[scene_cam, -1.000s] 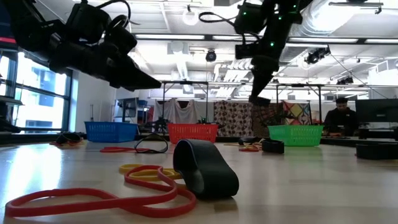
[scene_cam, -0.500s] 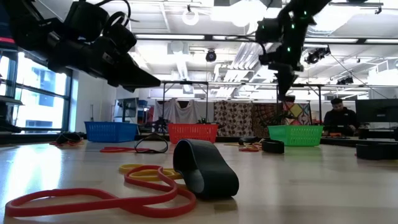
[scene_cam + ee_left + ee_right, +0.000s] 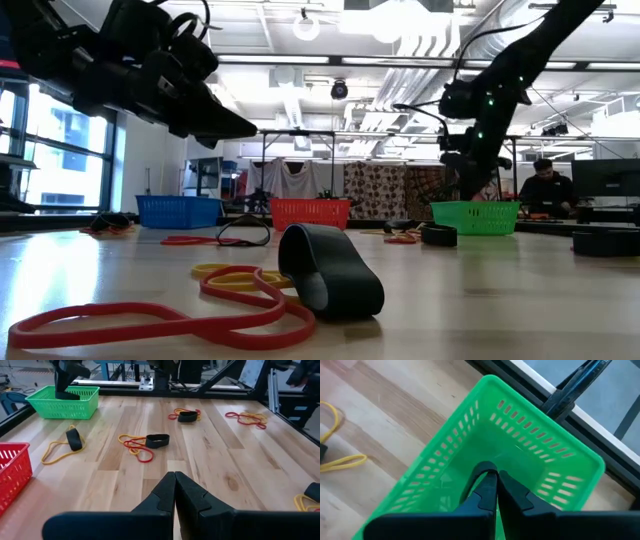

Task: Sort rubber bands into baskets
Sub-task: Put the black rubberband into the green bin, then put the orange rubberband into the blue bin

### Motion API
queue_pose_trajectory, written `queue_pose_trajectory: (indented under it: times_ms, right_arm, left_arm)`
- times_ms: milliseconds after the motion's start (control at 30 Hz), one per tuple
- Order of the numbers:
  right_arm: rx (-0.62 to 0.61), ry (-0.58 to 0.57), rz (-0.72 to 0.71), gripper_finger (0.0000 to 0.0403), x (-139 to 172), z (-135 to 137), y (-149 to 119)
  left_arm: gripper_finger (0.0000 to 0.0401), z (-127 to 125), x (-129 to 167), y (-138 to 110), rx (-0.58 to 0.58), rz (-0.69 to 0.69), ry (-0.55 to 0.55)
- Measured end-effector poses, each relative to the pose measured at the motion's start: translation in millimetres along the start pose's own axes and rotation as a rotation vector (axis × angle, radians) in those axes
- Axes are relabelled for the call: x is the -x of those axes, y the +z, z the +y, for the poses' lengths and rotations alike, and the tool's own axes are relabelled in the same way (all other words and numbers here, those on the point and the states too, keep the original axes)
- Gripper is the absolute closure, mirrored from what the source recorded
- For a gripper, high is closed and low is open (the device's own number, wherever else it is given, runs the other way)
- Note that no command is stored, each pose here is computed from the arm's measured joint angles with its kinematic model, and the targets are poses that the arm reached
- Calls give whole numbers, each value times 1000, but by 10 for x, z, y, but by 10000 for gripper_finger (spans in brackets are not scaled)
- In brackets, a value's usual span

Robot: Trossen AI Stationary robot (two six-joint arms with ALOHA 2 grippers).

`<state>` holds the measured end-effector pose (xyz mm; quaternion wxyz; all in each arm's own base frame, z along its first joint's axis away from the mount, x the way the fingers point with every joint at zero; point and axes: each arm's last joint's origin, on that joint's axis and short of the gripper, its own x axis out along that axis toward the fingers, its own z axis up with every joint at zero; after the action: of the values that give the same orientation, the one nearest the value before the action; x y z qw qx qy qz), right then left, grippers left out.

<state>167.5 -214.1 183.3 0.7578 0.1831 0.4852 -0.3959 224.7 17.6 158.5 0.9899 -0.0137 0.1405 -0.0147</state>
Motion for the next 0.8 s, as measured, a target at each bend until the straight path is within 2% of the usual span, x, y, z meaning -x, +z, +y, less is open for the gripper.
queue_pose_trajectory:
  times_ms: [400,500,667,800]
  right_arm:
    - [-26,-2,-6,399,-30,1,-30]
    - [-26,-2,-6,379,-30,1,-30]
    - [-24,-2,1,322,-22,0,-26]
    - [-22,-10,0,291,93,-20,106]
  left_arm:
    - [401,-26,-3,0,-10,0,-2]
    - [401,-32,-4,-4,-12,4,-4]
    - [401,-53,-6,-6,-10,7,-5]
    - [401,-68,-8,-6,-32,7,12]
